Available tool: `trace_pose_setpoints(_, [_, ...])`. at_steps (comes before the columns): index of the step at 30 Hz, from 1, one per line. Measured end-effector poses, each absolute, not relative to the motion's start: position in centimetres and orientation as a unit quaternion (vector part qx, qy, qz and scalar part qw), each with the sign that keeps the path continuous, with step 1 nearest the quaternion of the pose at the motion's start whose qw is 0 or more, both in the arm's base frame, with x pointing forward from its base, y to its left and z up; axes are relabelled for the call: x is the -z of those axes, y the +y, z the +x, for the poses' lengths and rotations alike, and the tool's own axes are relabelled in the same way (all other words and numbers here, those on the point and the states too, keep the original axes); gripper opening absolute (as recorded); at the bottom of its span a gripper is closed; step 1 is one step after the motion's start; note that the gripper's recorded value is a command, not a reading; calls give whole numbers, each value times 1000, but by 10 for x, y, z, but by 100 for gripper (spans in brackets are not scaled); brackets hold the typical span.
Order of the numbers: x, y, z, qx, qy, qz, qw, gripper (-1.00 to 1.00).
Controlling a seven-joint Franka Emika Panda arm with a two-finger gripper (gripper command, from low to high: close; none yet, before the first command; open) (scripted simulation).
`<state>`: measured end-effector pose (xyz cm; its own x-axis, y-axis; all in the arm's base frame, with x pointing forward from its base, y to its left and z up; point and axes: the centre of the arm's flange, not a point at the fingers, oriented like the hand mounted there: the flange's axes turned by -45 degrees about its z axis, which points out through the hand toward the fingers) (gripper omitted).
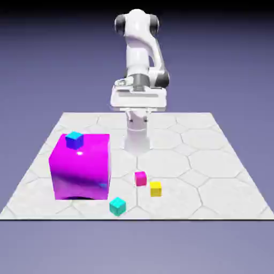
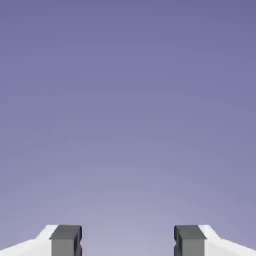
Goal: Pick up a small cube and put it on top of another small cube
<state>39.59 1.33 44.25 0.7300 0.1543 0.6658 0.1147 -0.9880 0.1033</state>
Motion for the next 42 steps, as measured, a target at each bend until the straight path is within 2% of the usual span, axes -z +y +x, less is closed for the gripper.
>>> trace_pose_setpoints(9, [-315, 69, 416, -129, 416, 893, 117, 0])
trace_pose_setpoints(18, [-194, 116, 392, 76, 708, 696, 93, 0])
trace_pose_setpoints(27, [-124, 107, 391, 85, 721, 681, 90, 0])
trace_pose_setpoints(28, [-119, 106, 390, 85, 722, 681, 90, -100])
trace_pose_setpoints(30, [-119, 106, 390, 85, 722, 681, 90, -100])
trace_pose_setpoints(39, [-188, 118, 389, 85, 722, 681, 90, -100])
trace_pose_setpoints(42, [-202, 91, 381, 101, 632, 763, 88, -100])
